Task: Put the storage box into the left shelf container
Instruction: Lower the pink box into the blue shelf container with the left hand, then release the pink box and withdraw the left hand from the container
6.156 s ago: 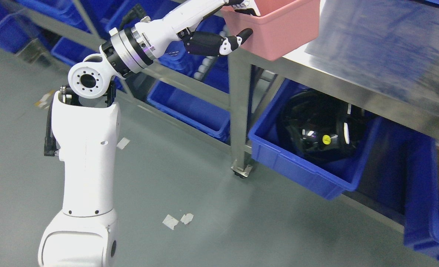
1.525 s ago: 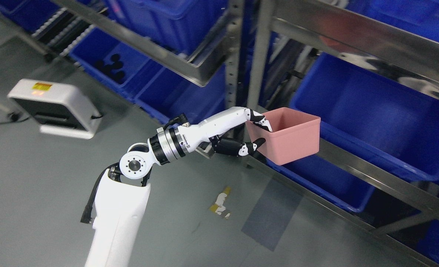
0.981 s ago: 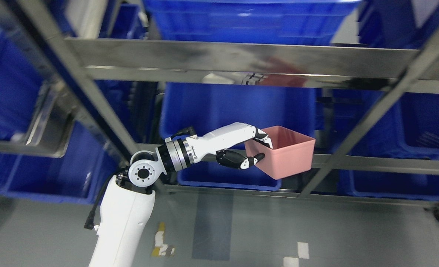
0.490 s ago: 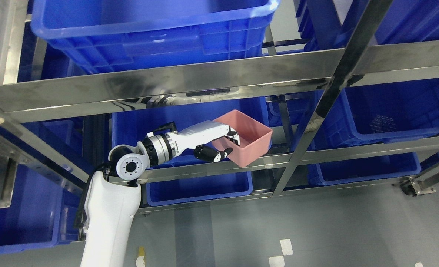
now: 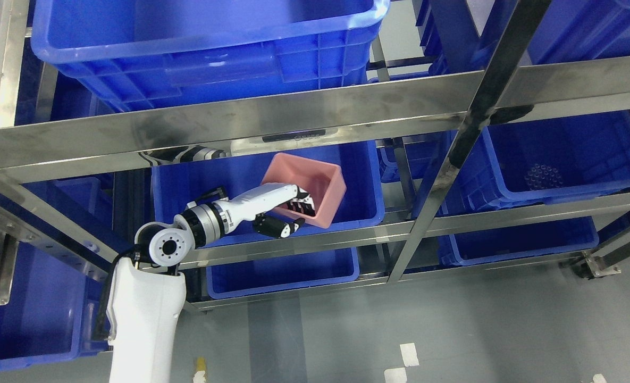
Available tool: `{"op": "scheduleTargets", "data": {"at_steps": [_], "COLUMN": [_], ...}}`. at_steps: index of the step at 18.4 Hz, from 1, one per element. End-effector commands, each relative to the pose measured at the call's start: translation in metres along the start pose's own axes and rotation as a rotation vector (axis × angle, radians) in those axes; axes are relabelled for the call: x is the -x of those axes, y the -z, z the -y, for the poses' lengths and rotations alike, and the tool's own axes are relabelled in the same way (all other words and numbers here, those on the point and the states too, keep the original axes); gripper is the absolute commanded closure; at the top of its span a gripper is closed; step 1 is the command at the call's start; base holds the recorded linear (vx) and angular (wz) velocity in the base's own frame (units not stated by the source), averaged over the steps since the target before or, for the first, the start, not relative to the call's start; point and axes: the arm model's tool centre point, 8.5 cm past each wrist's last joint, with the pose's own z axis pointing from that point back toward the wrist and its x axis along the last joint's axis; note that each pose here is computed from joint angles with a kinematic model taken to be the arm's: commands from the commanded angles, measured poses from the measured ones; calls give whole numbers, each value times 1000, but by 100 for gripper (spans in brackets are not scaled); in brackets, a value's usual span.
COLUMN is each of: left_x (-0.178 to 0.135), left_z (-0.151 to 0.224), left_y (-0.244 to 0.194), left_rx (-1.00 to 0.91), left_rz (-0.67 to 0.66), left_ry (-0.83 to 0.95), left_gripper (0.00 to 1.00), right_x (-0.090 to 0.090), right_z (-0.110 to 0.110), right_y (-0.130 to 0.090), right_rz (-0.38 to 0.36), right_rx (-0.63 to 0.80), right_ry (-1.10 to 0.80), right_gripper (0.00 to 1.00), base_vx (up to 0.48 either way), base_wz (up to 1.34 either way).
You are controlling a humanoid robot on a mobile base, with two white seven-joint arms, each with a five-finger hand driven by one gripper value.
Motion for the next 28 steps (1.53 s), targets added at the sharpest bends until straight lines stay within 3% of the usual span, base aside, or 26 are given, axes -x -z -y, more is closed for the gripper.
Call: {"op": "scheduleTargets", "data": {"at_steps": [1, 4, 8, 11, 14, 17, 19, 26, 28], "left_x": [46, 50, 47, 41, 32, 25, 20, 20, 6], "left_z": [-6, -15, -42, -40, -30, 2, 11, 17, 43], "left_y": [-35, -36, -34, -25, -14, 7, 7, -53, -59], "left_rx": [-81, -131, -305, -302, -270, -247, -345, -1010, -993], "left_rz": [-109, -115, -123, -107, -69, 51, 146, 43, 63], "left_ry": [-91, -98, -84, -74, -83, -306, -478, -571, -608], "left_gripper": [95, 82, 42, 21, 7, 1, 1, 1, 1], "right_x": [-18, -18, -18, -18, -18, -18, -18, -18, -18], "right_z": [11, 11, 11, 11, 11, 11, 11, 11, 11], "right_y": [1, 1, 1, 1, 1, 1, 1, 1, 1], "right_rz": [37, 37, 37, 37, 37, 37, 37, 37, 37], "right_rx": [17, 17, 17, 17, 17, 17, 17, 17, 17], "right_ry": [0, 0, 0, 0, 0, 0, 0, 0, 0], "right_gripper": [1, 1, 1, 1, 1, 1, 1, 1, 1], "base_vx": [0, 0, 0, 0, 0, 0, 0, 0, 0], "base_wz": [0, 0, 0, 0, 0, 0, 0, 0, 0]}}
